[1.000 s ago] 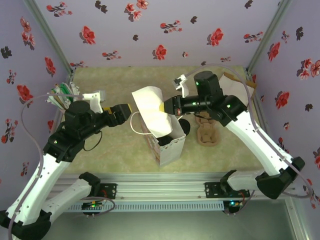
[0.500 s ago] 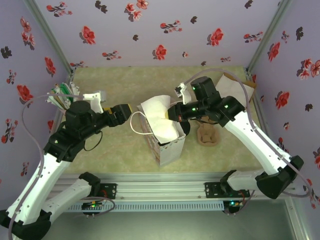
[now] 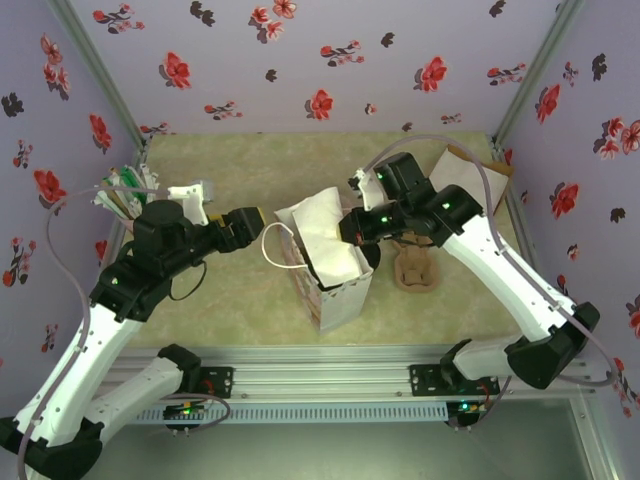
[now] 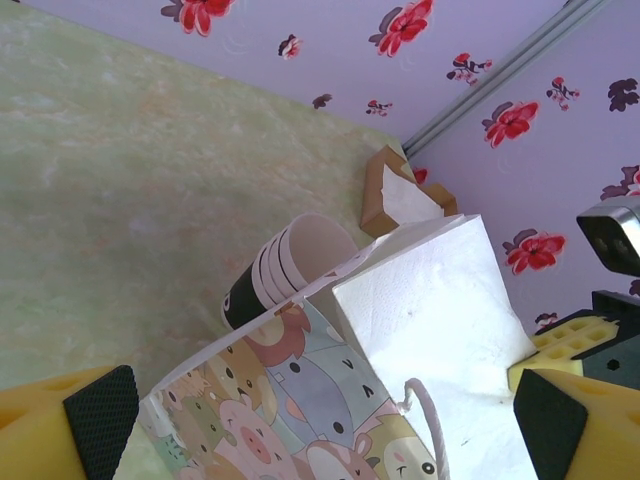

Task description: Pack the takeout coffee

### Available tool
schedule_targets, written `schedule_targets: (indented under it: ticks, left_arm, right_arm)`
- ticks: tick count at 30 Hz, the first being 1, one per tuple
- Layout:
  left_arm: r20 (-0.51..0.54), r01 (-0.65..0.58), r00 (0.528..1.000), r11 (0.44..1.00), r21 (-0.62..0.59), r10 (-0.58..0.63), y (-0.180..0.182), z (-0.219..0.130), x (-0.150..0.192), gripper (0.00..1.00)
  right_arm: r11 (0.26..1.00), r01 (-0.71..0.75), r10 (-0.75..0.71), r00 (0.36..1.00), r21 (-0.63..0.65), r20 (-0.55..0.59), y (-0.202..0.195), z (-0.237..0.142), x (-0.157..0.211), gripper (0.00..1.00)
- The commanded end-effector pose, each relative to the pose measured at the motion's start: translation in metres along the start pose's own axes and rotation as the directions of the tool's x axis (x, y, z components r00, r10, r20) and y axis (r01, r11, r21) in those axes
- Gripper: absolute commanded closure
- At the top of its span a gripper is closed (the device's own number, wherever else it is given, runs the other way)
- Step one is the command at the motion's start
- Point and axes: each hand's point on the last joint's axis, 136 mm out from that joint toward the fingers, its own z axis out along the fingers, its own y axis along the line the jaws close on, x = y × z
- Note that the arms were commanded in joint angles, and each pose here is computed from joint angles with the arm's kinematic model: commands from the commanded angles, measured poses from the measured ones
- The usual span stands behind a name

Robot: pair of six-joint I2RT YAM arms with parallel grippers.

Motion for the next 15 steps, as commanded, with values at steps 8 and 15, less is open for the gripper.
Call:
schedule_targets:
  ticks: [8, 15]
  left_arm:
    - [0.025, 0.002, 1.000, 1.000, 0.004, -0.002, -0.002, 0.003, -0.005, 0.01]
    - [0.021, 0.003, 1.000, 1.000, 0.002, -0.003, -0.001, 0.004, -0.004, 0.01]
  right_arm:
    - [0.987, 0.131, -0.124, 0.990, 0.095, -0.073, 0.008, 0.015, 0.012, 1.00]
    - [0.965, 0.200, -0.181, 0.976, 0.169, -0.125, 0.008, 0.025, 0.018, 1.00]
